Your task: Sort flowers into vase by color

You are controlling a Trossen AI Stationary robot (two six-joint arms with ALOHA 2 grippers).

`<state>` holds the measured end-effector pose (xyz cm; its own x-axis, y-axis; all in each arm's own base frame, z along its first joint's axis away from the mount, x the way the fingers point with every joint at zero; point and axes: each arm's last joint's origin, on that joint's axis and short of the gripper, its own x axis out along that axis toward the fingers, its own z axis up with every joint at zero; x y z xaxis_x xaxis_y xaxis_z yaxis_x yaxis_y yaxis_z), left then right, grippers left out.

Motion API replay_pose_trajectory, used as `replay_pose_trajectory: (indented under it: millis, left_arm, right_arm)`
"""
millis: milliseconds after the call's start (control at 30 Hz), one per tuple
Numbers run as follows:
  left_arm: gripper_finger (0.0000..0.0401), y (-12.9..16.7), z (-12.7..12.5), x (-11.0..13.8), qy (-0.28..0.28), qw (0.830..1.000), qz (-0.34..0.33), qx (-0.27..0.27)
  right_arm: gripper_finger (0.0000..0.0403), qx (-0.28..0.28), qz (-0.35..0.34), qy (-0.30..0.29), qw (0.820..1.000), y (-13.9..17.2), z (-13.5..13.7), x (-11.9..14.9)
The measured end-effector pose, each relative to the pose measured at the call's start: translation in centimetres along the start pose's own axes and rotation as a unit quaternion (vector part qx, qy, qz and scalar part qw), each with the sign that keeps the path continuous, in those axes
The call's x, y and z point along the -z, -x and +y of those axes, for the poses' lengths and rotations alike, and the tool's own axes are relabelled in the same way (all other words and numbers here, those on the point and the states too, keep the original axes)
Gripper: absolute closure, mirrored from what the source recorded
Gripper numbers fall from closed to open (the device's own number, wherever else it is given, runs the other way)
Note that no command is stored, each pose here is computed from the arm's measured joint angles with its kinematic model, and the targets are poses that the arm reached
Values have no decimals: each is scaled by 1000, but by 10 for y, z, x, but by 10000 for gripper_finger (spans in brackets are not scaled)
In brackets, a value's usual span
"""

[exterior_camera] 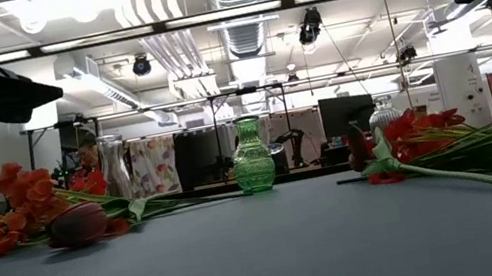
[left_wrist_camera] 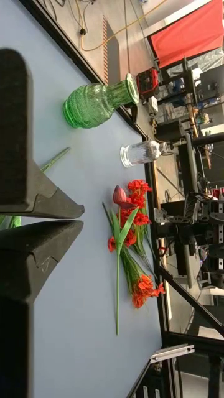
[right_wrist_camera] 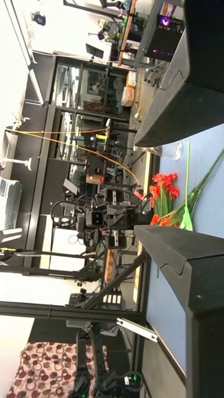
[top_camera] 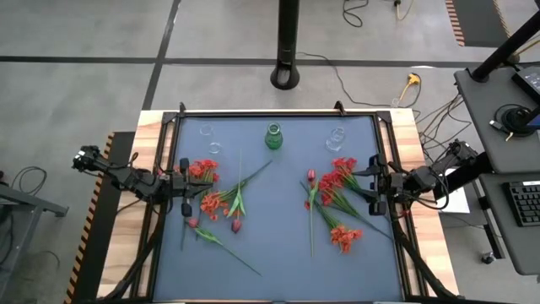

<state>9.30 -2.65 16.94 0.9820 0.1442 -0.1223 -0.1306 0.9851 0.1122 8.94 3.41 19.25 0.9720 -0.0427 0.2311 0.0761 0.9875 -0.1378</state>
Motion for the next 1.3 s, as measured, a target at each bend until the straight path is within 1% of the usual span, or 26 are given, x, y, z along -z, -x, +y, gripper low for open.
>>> replay_pose_trajectory:
  millis: [67, 100, 133, 167, 200, 233, 267, 333, 533, 600, 667, 700, 767, 833, 900, 1000, 1133, 1200, 1300]
  left_arm:
    - [401, 0, 0, 0, 0, 1000, 0, 0]
    - [401, 0, 0, -1, 16, 1000, -5, 1]
    - [401, 0, 0, -3, 64, 998, -16, 8]
    - [401, 0, -1, -7, 139, 990, -31, 22]
    - [401, 1, -1, -12, 211, 976, -48, 37]
    - [401, 1, -1, -16, 253, 964, -67, 43]
    - [401, 2, 0, -19, 267, 959, -83, 42]
    - [401, 3, 1, -25, 266, 957, -110, 39]
    - [401, 6, 5, -37, 275, 946, -170, 38]
    - [401, 8, 7, -41, 280, 941, -189, 11]
    - [401, 9, 10, -43, 295, 934, -203, -19]
    - [401, 9, 11, -44, 300, 930, -208, -30]
    - [401, 10, 12, -45, 306, 926, -216, -36]
    - [401, 10, 12, -47, 311, 924, -221, -36]
    - [401, 9, 11, -47, 320, 921, -220, -35]
    - [401, 5, 8, -46, 340, 916, -211, -30]
    - [401, -5, 2, -40, 371, 911, -178, -27]
    - [401, -10, -2, -38, 389, 906, -165, -28]
    - [401, -17, -7, -35, 413, 899, -148, -13]
  right_arm:
    - [193, 0, 0, -1, 1000, 0, 0, 0]
    - [193, 0, 0, -16, 1000, 0, 0, 0]
    - [193, -2, 0, -50, 999, 0, 0, 0]
    - [193, -4, 0, -96, 995, 0, 0, 0]
    - [193, -4, -1, -139, 990, 0, 0, 0]
    - [193, 3, -5, -162, 987, 0, -1, -1]
    - [193, 16, -8, -162, 987, 0, -2, -2]
    - [193, 30, -10, -164, 986, 0, -3, -2]
    - [193, 33, -22, -191, 981, 0, -4, -5]
    - [193, 39, -26, -201, 979, 0, -5, -10]
    - [193, 68, -32, -216, 974, 0, -9, -17]
    - [193, 94, -33, -224, 969, 0, -11, -20]
    - [193, 147, -17, -221, 964, 0, -15, -24]
    - [193, 184, 5, -206, 961, 0, -18, -27]
    - [193, 196, 16, -197, 960, 0, -21, -33]
    - [193, 198, 19, -193, 961, 1, -24, -42]
    - [193, 198, 24, -188, 962, 2, -29, -55]
    - [193, 198, 26, -183, 963, 3, -31, -62]
    - [193, 200, 15, -173, 964, 5, -37, -77]
